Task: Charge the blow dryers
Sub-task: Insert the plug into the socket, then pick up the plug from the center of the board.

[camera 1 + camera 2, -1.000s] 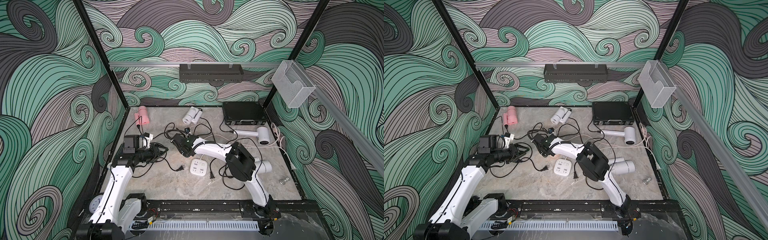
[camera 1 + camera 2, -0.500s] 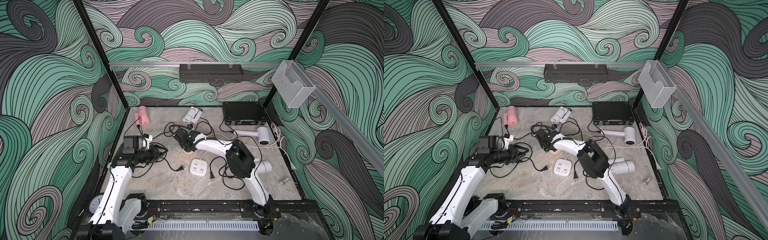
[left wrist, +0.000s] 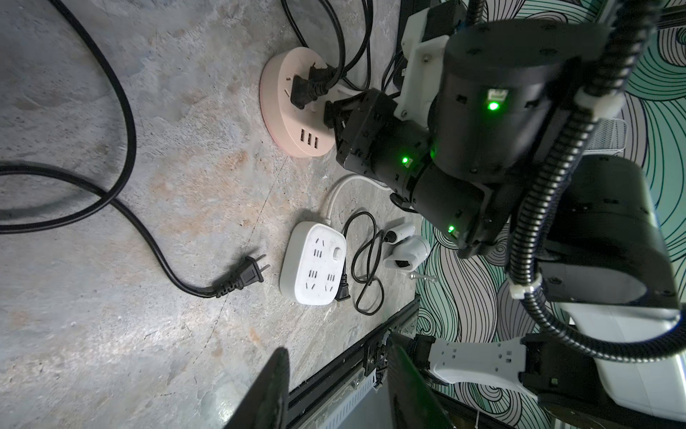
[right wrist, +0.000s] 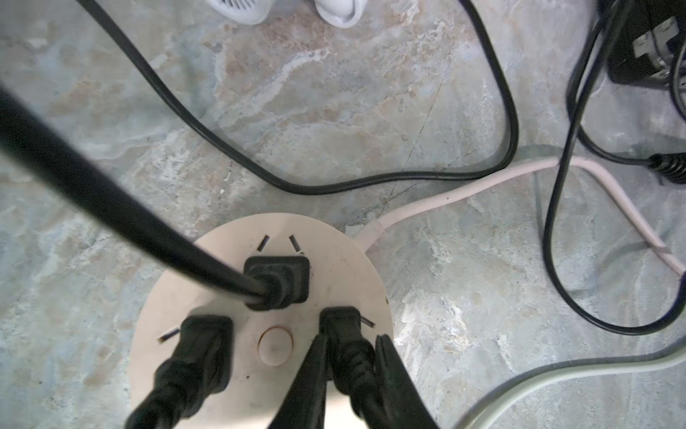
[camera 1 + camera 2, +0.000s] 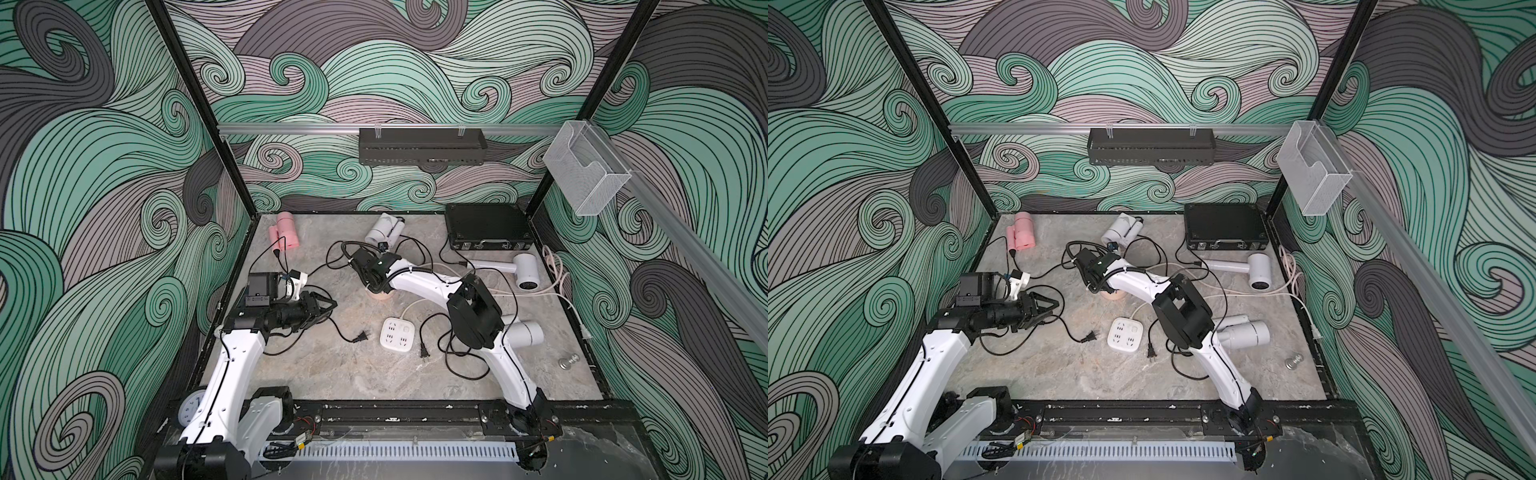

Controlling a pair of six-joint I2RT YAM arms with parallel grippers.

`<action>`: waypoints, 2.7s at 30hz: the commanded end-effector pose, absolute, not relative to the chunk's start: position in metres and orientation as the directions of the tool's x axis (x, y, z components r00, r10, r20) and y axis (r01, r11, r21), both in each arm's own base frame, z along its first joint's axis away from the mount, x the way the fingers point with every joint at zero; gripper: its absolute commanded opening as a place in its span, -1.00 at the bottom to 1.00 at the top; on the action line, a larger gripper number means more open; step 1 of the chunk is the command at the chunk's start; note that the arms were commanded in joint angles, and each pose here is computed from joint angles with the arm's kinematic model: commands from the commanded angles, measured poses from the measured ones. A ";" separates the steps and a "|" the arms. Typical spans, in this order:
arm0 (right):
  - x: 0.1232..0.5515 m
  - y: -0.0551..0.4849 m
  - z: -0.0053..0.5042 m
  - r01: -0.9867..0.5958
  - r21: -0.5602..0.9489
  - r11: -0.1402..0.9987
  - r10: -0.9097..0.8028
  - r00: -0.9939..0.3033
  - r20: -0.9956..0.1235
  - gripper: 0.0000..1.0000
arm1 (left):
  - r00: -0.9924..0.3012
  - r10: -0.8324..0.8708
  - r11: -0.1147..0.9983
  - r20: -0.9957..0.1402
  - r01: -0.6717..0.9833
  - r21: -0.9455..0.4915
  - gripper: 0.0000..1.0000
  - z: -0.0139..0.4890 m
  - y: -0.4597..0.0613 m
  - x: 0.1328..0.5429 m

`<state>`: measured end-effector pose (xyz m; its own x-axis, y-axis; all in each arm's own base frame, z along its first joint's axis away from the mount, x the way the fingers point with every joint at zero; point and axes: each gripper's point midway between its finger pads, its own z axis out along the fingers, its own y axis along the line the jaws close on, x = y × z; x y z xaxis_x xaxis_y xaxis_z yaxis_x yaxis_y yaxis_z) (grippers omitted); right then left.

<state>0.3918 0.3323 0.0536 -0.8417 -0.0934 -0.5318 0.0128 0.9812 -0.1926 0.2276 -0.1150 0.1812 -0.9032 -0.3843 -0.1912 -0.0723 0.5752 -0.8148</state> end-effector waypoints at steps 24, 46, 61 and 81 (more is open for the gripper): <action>0.317 0.344 0.155 -0.432 0.018 0.902 -0.342 -0.739 -0.581 0.05 | -0.868 -0.468 0.627 -0.169 -0.191 -0.755 -0.02 0.179 -0.098 0.247; 0.241 0.413 0.098 -0.909 0.186 0.372 -0.775 -0.415 -0.477 0.28 | -0.840 -0.479 0.816 -0.255 -0.319 -0.482 -0.21 0.161 -0.084 0.273; 0.208 0.432 0.036 -0.964 0.117 0.241 -0.907 -0.266 -0.326 0.25 | -0.806 -0.557 0.747 -0.201 -0.379 -0.546 -0.16 0.150 -0.072 0.256; 0.186 0.402 0.011 -0.955 0.099 0.280 -0.929 -0.296 -0.224 -0.06 | -0.812 -0.557 0.736 -0.176 -0.385 -0.557 -0.14 0.143 -0.071 0.252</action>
